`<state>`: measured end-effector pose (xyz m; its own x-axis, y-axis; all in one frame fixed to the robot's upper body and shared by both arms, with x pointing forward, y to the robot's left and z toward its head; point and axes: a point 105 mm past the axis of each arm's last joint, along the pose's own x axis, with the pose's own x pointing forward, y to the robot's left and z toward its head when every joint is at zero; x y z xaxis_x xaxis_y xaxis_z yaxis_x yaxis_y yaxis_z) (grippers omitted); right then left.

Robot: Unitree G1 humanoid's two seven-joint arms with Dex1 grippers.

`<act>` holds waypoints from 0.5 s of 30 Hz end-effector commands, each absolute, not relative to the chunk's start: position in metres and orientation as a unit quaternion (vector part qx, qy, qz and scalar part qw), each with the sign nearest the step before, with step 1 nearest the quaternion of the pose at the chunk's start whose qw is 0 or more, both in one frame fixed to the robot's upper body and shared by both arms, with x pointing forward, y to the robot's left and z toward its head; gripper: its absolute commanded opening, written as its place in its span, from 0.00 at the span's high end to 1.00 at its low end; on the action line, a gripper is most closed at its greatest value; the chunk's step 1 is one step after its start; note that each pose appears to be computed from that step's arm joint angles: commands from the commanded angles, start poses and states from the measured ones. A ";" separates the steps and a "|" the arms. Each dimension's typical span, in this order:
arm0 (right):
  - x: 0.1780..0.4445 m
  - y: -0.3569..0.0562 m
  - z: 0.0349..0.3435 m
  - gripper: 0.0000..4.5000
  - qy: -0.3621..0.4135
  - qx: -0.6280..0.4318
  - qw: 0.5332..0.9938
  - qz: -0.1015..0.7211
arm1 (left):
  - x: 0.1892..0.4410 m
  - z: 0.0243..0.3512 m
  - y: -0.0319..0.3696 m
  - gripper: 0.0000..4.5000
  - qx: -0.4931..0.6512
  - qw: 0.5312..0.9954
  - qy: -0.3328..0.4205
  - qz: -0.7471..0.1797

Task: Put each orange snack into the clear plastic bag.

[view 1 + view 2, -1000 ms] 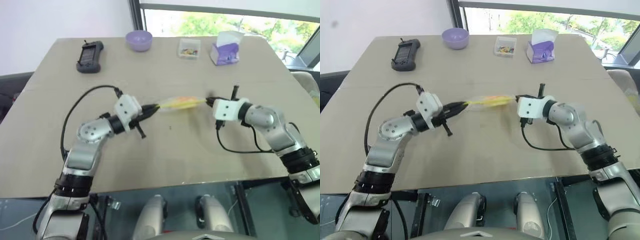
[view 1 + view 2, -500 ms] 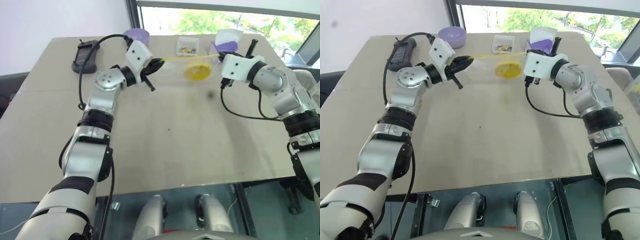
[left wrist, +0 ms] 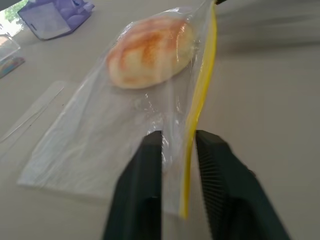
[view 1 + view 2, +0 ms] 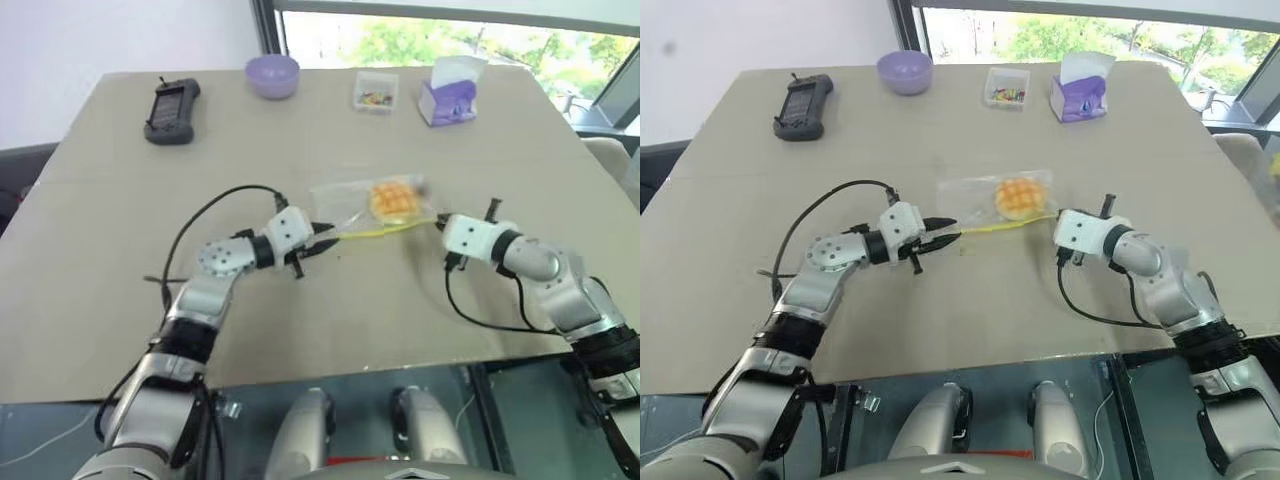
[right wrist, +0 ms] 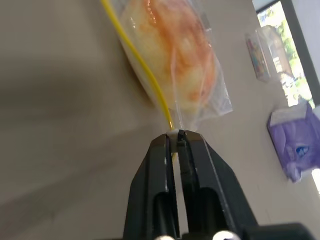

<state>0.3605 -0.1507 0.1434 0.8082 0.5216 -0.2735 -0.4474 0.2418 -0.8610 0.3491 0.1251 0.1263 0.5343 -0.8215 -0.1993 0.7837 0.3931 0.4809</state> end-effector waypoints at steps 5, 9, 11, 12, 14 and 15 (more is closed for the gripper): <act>0.340 -0.174 0.155 0.15 0.003 -0.461 0.831 0.312 | 0.318 0.152 0.145 0.00 0.200 0.859 -0.023 -0.471; 0.325 -0.189 0.162 0.01 0.019 -0.383 0.866 0.320 | 0.302 0.160 0.169 0.00 0.150 0.887 -0.006 -0.436; 0.316 -0.194 0.167 0.01 0.017 -0.339 0.881 0.330 | 0.292 0.162 0.181 0.00 0.135 0.892 0.007 -0.430; 0.311 -0.198 0.170 0.01 0.018 -0.315 0.888 0.334 | 0.288 0.164 0.186 0.00 0.125 0.895 0.011 -0.427; 0.302 -0.207 0.173 0.01 0.026 -0.290 0.895 0.339 | 0.281 0.168 0.199 0.00 0.123 0.904 0.020 -0.410; 0.298 -0.211 0.174 0.01 0.027 -0.277 0.899 0.339 | 0.279 0.170 0.205 0.00 0.122 0.907 0.025 -0.402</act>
<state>0.3048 -0.2066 0.1539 0.7648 0.5758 -0.2891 -0.6367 0.6065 -0.4763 0.2837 0.2011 0.1510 0.6651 -0.7256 -0.1765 0.7467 0.6440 0.1664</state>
